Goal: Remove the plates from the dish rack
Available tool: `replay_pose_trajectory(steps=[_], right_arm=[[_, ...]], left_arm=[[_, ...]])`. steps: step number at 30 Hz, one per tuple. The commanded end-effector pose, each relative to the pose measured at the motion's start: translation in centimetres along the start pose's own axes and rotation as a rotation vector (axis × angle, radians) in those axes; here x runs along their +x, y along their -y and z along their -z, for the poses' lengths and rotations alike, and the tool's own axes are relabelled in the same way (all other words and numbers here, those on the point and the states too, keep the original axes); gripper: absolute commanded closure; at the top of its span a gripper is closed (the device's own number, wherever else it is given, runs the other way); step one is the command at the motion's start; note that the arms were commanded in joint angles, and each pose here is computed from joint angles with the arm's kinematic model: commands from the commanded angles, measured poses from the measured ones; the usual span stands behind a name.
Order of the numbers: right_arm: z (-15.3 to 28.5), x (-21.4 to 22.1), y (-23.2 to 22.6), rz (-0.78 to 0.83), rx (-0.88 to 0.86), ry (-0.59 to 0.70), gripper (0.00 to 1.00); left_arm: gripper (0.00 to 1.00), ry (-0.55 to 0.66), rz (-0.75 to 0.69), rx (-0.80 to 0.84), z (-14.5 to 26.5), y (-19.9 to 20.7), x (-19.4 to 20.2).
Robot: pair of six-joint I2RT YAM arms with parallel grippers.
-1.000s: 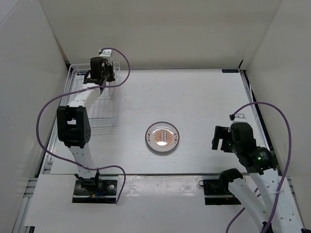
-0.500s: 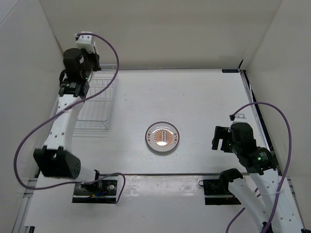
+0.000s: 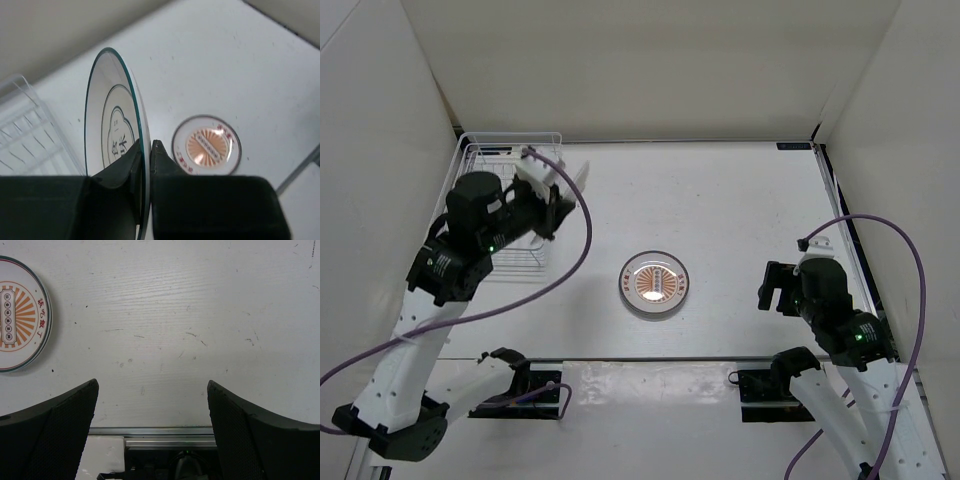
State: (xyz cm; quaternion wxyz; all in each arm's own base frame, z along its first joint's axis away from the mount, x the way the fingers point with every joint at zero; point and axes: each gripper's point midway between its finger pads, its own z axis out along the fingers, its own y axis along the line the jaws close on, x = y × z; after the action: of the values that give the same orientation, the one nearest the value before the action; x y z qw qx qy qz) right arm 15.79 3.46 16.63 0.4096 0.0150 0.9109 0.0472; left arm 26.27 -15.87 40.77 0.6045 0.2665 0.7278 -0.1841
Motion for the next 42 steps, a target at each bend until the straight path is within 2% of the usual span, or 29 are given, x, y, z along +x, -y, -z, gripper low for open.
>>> replay_pose_trajectory(steps=[1, 6, 8, 9, 10, 13, 18, 23, 24, 25, 27, 28, 29, 35, 38, 42], right_arm=[[-0.1, -0.7, 0.0, -0.023, 0.002, 0.043, 0.10], [-0.1, -0.7, -0.5, -0.018, -0.019, 0.032, 0.10], [-0.1, -0.8, -0.3, -0.022, -0.014, 0.042, 0.10], [-0.1, -0.7, -0.2, -0.022, -0.008, 0.041, 0.10], [-0.1, -0.7, -0.2, -0.022, -0.006, 0.041, 0.10], [-0.2, -0.7, -0.1, -0.026, 0.002, 0.041, 0.10], [-0.1, -0.7, 0.1, -0.026, 0.009, 0.042, 0.10], [-0.4, -0.4, 0.0, -0.025, 0.005, 0.027, 0.10], [-0.4, -0.5, 0.0, -0.025, 0.008, 0.027, 0.10], [-0.5, -0.5, 0.0, -0.022, 0.008, 0.024, 0.10], [-0.5, -0.6, 0.0, -0.022, 0.011, 0.028, 0.10], [-0.5, -0.5, 0.2, -0.021, 0.018, 0.028, 0.10], [-0.5, -0.5, 0.2, -0.024, 0.020, 0.030, 0.10], [-0.4, -0.6, 0.3, -0.021, 0.026, 0.039, 0.10], [-0.4, -0.7, 0.4, -0.022, 0.026, 0.042, 0.10], [-0.5, -0.6, 0.2, -0.016, 0.017, 0.039, 0.10]], left_arm=[[1.00, -0.249, -0.008, 0.017, 3.1, 1.3, 8.7], [1.00, -0.415, 0.067, 0.064, 4.0, 2.9, 15.7], [1.00, -0.444, 0.117, 0.079, 4.1, 3.7, 18.4], [1.00, -0.403, 0.164, 0.110, 4.0, 4.6, 18.1], [1.00, -0.432, 0.182, 0.121, 3.9, 5.0, 20.0], [1.00, -0.464, 0.245, 0.136, 3.9, 5.7, 21.1], [1.00, -0.525, 0.267, 0.086, 3.5, 5.3, 24.6], [1.00, -0.587, 0.182, -0.027, 1.9, 4.7, 27.0], [1.00, -0.615, 0.133, -0.012, 1.2, 5.6, 27.4], [1.00, -0.612, 0.031, -0.121, 0.9, 4.3, 27.3], [1.00, -0.609, -0.082, -0.144, -0.3, 5.2, 26.6], [1.00, -0.593, -0.132, -0.233, -0.5, 4.1, 26.2], [1.00, -0.573, -0.170, -0.256, -0.7, 4.3, 25.8], [1.00, -0.599, -0.186, -0.213, -1.8, 6.8, 28.8], [1.00, -0.628, -0.229, -0.246, -0.8, 7.1, 31.2], [1.00, -0.634, -0.283, -0.203, 0.4, 8.7, 34.0]])
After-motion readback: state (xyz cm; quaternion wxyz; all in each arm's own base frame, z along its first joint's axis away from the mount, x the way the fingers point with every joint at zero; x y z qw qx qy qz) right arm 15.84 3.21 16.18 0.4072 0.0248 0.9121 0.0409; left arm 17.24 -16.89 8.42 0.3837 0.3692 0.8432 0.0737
